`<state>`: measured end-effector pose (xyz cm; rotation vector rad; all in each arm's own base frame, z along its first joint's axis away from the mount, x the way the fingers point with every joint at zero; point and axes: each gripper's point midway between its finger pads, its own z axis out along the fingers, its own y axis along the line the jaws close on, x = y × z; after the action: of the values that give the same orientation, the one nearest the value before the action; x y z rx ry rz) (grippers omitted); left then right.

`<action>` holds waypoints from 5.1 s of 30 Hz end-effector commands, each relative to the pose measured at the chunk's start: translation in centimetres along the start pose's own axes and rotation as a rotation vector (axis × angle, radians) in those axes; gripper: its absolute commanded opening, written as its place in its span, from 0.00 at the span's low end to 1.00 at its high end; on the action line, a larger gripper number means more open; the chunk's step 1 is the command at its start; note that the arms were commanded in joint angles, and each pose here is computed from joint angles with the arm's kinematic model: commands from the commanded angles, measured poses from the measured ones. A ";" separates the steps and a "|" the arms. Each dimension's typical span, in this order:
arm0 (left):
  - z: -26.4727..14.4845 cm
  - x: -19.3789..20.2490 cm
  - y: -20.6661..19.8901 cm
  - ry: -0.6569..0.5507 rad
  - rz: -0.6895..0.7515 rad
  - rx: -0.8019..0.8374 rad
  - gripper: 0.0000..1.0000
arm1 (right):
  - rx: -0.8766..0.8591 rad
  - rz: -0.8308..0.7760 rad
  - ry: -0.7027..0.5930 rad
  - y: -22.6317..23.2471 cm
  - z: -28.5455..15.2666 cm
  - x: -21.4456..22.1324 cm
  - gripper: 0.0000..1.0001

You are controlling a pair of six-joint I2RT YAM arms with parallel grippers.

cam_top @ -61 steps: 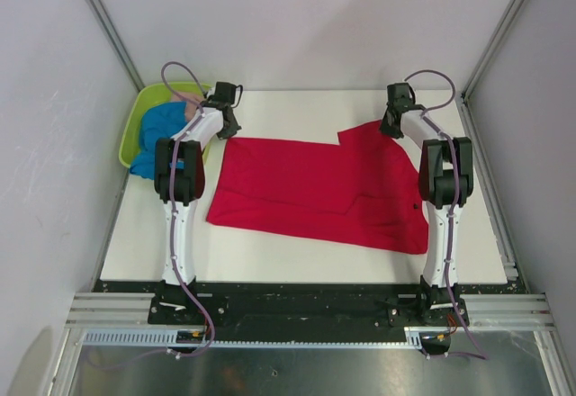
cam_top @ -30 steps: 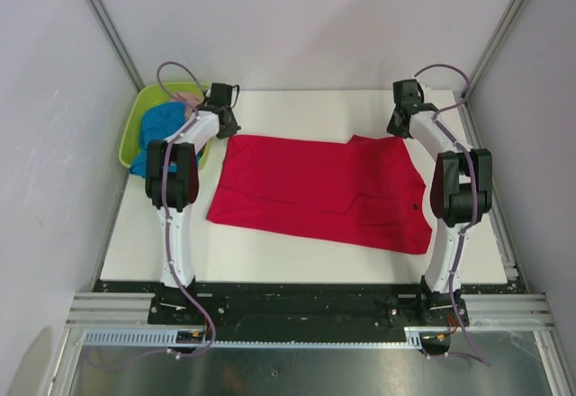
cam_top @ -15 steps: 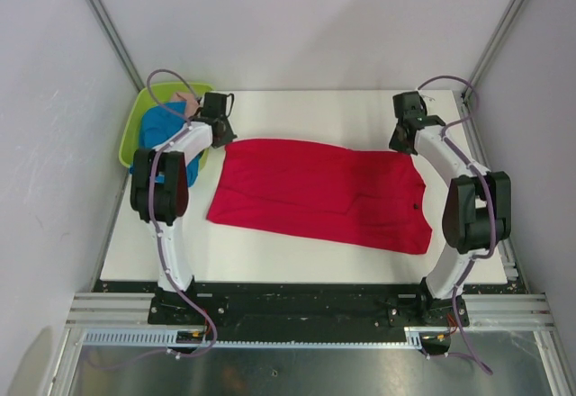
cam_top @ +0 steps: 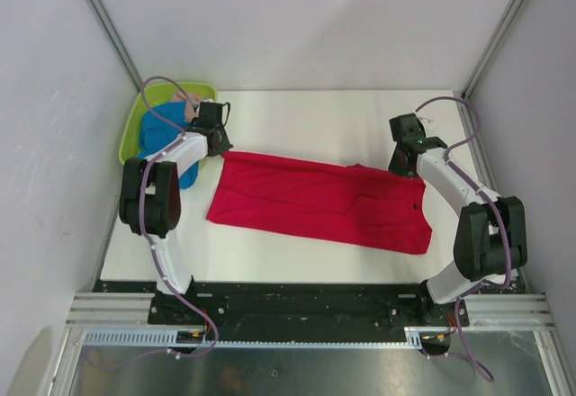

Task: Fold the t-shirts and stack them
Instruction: Fold the other side of the tshirt into a rectangle

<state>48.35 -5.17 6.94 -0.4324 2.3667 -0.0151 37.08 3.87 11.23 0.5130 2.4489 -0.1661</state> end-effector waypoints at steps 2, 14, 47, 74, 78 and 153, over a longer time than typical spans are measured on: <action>-2.0 -1.4 0.6 -0.075 0.010 0.004 0.00 | 0.003 0.030 -0.031 -0.8 -1.6 0.5 0.00; -3.3 0.3 1.3 -0.060 -0.010 0.015 0.00 | 0.009 0.002 -0.005 -1.4 -2.7 2.3 0.00; -5.2 4.1 2.4 -0.010 -0.106 0.026 0.52 | 0.038 -0.054 0.055 -2.0 -1.0 6.5 0.00; -3.5 7.6 4.3 0.077 -0.222 -0.103 0.36 | 0.031 -0.055 0.059 -1.6 -0.5 6.6 0.00; -3.5 8.1 4.6 0.085 -0.227 -0.118 0.35 | 0.032 -0.055 0.059 -1.6 -0.5 6.6 0.00; -0.8 -5.3 -1.4 -0.096 -0.176 0.059 0.00 | 0.068 -0.057 -0.257 1.4 3.8 -11.1 0.00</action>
<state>51.78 -5.70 8.58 -0.6090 2.2843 -0.1290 46.77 1.22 13.16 0.4121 2.2728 -0.2833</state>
